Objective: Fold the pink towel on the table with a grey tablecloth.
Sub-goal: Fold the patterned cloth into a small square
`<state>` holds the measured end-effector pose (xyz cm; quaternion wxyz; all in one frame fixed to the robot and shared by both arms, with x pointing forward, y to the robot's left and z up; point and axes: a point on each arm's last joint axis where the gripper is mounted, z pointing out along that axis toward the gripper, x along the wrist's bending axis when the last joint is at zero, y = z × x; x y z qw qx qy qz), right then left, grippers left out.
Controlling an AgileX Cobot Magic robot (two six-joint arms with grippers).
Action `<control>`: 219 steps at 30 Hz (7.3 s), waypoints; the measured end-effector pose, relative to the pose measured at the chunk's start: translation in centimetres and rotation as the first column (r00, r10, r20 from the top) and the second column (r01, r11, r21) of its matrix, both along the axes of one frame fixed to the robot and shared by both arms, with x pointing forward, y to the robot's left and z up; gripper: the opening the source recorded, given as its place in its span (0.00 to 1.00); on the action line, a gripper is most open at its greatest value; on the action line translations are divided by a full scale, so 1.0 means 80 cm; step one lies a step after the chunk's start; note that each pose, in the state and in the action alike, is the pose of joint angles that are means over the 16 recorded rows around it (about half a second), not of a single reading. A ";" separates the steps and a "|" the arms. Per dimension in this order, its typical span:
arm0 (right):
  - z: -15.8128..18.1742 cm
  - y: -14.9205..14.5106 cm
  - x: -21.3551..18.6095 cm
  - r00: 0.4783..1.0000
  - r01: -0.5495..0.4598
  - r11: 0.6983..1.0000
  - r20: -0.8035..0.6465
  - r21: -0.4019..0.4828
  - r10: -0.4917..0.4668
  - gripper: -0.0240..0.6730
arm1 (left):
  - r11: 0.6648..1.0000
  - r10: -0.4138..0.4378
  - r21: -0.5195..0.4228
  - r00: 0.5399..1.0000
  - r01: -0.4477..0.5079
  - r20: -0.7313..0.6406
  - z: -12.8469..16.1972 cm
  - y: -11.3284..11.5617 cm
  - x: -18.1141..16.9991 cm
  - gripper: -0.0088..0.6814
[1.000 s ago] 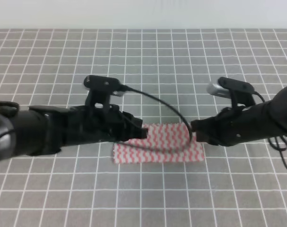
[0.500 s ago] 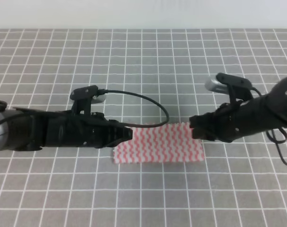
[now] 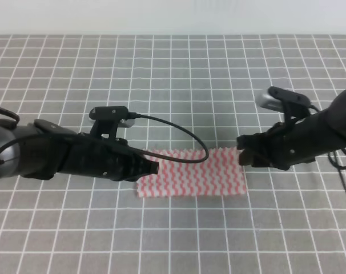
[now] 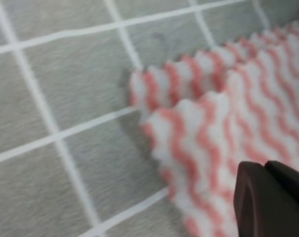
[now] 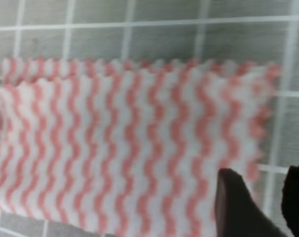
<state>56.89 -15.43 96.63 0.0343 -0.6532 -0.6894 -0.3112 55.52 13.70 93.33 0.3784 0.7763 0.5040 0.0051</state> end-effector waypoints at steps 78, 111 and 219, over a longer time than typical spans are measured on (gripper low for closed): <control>-0.043 0.006 0.028 0.991 0.015 0.999 -0.137 0.032 -0.011 0.32 | 0.999 -0.007 0.051 0.999 0.009 -0.037 -0.019 0.001 0.003 0.01; 0.020 0.022 0.037 0.999 -0.029 0.988 -0.036 0.149 0.035 0.01 | 0.999 -0.010 0.049 0.999 0.012 -0.039 -0.019 0.000 0.002 0.01; -0.019 0.158 0.041 0.982 -0.164 0.949 -0.048 0.270 0.183 0.06 | 0.999 0.032 0.028 0.999 -0.033 0.044 0.022 0.034 0.010 0.01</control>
